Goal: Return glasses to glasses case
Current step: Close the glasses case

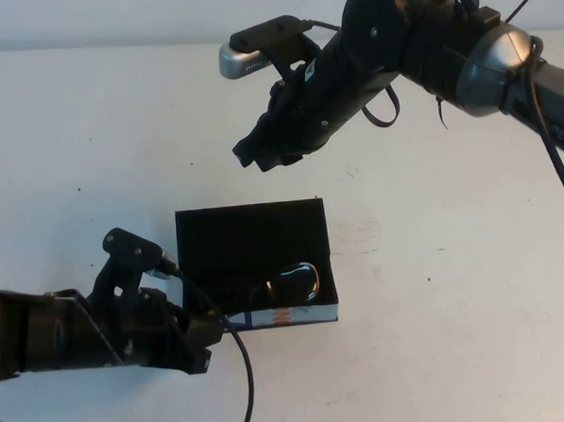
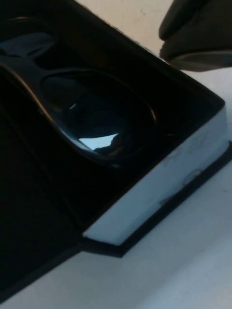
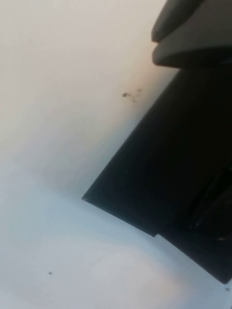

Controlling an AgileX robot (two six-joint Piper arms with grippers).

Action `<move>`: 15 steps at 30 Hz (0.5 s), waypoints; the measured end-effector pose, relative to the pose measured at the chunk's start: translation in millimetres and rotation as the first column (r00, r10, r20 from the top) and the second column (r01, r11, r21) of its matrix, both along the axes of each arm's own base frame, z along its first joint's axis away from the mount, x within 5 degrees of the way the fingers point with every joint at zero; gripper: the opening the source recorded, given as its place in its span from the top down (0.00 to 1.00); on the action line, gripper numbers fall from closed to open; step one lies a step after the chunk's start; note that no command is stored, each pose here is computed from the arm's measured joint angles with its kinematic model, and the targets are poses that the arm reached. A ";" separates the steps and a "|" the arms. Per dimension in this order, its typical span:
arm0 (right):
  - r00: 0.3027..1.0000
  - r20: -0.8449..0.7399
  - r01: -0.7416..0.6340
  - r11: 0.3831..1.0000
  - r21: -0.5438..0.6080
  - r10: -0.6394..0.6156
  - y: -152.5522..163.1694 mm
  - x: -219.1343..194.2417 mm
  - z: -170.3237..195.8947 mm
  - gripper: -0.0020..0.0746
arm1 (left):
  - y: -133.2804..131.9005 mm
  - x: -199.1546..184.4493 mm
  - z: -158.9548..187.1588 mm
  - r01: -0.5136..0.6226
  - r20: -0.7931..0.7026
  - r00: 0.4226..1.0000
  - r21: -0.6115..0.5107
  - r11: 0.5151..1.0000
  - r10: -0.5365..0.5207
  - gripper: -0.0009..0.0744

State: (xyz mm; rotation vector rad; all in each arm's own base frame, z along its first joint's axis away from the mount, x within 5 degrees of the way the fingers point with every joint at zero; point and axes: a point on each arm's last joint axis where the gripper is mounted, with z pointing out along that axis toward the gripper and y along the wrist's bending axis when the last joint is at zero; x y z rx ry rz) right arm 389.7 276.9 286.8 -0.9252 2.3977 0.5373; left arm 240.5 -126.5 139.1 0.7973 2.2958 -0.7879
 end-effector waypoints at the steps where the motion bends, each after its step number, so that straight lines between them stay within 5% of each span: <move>1: 1.000 0.003 0.006 1.000 0.004 -0.006 -0.1 1.9 -1.5 0.99 | -0.8 2.2 -1.0 0.002 -0.001 1.000 0.000 1.000 -0.002 0.99; 15: 0.999 -0.013 0.047 0.999 0.010 -0.047 2.5 20.8 -36.4 0.99 | -2.1 5.1 -12.0 0.037 -0.005 0.999 0.020 0.999 -0.037 0.99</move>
